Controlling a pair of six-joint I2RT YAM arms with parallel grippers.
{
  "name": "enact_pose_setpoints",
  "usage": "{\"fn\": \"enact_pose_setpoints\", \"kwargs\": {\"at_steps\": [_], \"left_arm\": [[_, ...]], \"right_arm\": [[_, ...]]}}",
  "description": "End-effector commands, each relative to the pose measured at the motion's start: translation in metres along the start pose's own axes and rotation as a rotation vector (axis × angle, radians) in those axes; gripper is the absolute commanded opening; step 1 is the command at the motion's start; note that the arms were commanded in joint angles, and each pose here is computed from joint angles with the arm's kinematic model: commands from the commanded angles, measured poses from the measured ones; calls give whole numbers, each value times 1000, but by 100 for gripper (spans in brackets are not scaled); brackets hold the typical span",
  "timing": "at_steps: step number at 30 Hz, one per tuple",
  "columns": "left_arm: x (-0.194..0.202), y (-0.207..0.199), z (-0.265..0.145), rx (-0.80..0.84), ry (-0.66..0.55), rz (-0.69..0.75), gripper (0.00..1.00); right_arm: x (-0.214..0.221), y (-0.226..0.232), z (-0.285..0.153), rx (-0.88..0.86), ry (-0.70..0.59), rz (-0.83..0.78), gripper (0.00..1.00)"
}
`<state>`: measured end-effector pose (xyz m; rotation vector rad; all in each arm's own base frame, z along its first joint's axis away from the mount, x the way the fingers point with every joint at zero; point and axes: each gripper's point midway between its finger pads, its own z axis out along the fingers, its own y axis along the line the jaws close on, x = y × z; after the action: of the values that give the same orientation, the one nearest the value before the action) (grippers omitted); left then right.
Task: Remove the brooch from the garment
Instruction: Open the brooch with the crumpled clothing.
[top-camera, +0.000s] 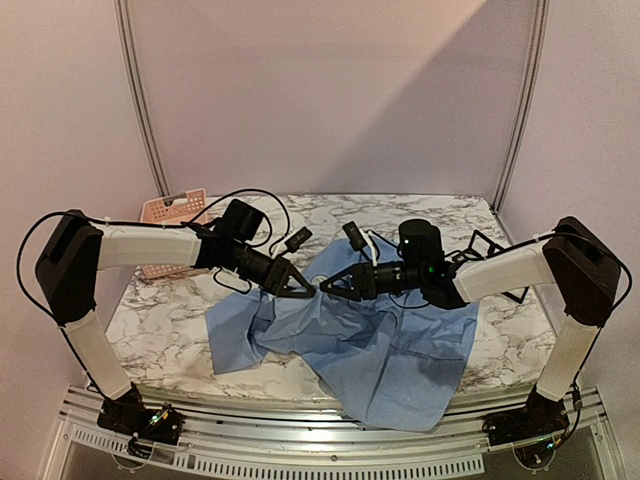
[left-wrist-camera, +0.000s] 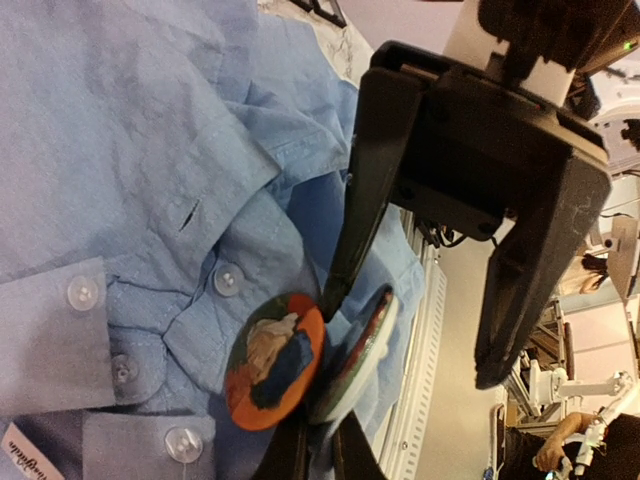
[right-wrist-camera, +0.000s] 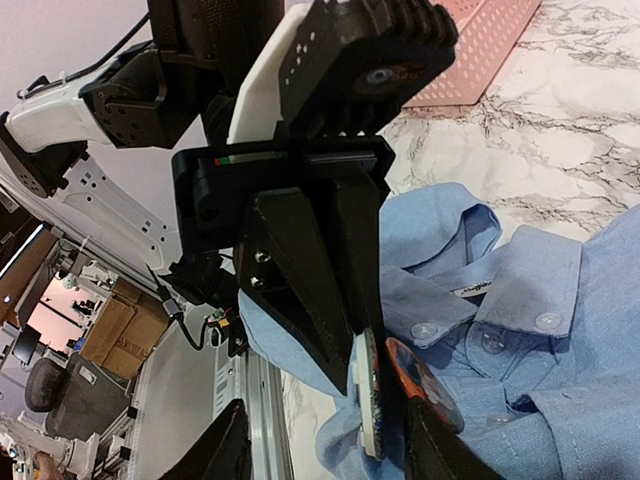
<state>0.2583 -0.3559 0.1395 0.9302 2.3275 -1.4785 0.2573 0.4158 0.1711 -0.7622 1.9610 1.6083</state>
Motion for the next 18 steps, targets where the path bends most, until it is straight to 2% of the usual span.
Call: {"fn": "enact_pose_setpoints", "kwargs": {"at_steps": [1, 3, 12, 18], "left_arm": [[-5, -5, 3, 12, -4, 36, 0], [-6, -6, 3, 12, -6, 37, 0], [-6, -9, 2, 14, -9, 43, 0], [-7, -10, 2, 15, -10, 44, 0]], "right_arm": [[0, -1, 2, 16, 5, -5, 51], [0, -3, 3, 23, 4, -3, 50], [-1, -11, 9, 41, 11, 19, 29], [0, -12, 10, 39, 18, 25, 19]]}}
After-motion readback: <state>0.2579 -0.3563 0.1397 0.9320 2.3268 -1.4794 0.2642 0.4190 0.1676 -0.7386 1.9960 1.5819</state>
